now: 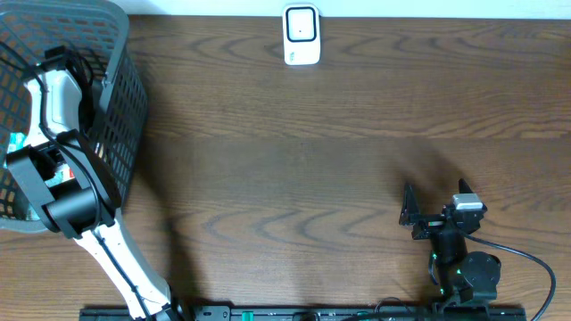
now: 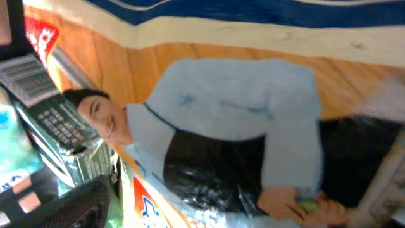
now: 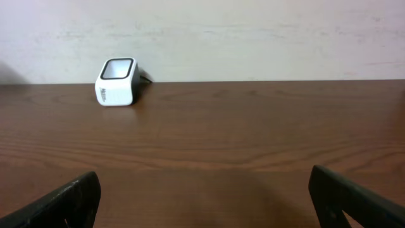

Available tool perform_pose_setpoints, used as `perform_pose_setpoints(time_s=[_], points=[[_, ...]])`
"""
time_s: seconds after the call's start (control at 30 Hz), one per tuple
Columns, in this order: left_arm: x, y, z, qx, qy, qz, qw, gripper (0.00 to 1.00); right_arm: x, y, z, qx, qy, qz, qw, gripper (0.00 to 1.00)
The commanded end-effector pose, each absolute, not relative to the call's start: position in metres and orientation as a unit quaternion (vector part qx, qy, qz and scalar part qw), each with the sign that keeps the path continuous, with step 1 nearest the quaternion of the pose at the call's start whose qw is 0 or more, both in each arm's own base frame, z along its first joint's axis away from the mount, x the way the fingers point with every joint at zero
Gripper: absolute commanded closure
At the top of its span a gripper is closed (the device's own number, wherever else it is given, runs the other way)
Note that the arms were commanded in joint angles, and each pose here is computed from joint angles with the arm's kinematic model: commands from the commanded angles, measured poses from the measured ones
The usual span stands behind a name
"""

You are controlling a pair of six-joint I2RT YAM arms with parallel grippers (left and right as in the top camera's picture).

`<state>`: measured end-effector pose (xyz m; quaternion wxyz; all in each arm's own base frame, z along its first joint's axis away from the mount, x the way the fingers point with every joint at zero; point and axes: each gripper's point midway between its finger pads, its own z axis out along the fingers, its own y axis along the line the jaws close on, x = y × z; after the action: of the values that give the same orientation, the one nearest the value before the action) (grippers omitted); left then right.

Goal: Scan the item barcode
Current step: 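Reach the left gripper into the basket and grasp the yellow snack bag, then carry the yellow snack bag to the scanner and drop it beside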

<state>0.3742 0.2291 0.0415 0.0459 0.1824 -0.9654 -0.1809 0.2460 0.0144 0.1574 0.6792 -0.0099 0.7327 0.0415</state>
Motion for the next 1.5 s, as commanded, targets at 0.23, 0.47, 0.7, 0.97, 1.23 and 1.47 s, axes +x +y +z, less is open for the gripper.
perform_pose_setpoints(time_s=[0.23,0.47,0.7,0.97,1.23,1.47], points=[[0.366,0.233,0.025,0.194,-0.960,-0.190,0.071,0.80,0.246,0.016,0.157,-0.014,0.732,0.040,0.680,0.01],[0.376,0.237,0.076,0.233,-0.951,-0.202,0.011,0.92,0.246,0.016,0.157,-0.014,0.732,0.040,0.680,0.01],[0.389,0.239,0.199,0.327,-0.905,-0.206,-0.176,0.93,0.246,0.016,0.157,-0.014,0.732,0.040,0.680,0.01],[0.363,0.217,0.349,0.334,-0.841,-0.188,-0.382,0.93,0.246,0.016,0.157,-0.014,0.732,0.040,0.680,0.01],[0.336,0.163,0.465,0.282,-0.769,-0.128,-0.559,0.93,0.246,0.016,0.157,-0.014,0.732,0.040,0.680,0.01],[0.338,0.057,0.535,0.138,-0.730,0.035,-0.669,0.93,0.246,0.016,0.157,-0.014,0.732,0.040,0.680,0.01]])
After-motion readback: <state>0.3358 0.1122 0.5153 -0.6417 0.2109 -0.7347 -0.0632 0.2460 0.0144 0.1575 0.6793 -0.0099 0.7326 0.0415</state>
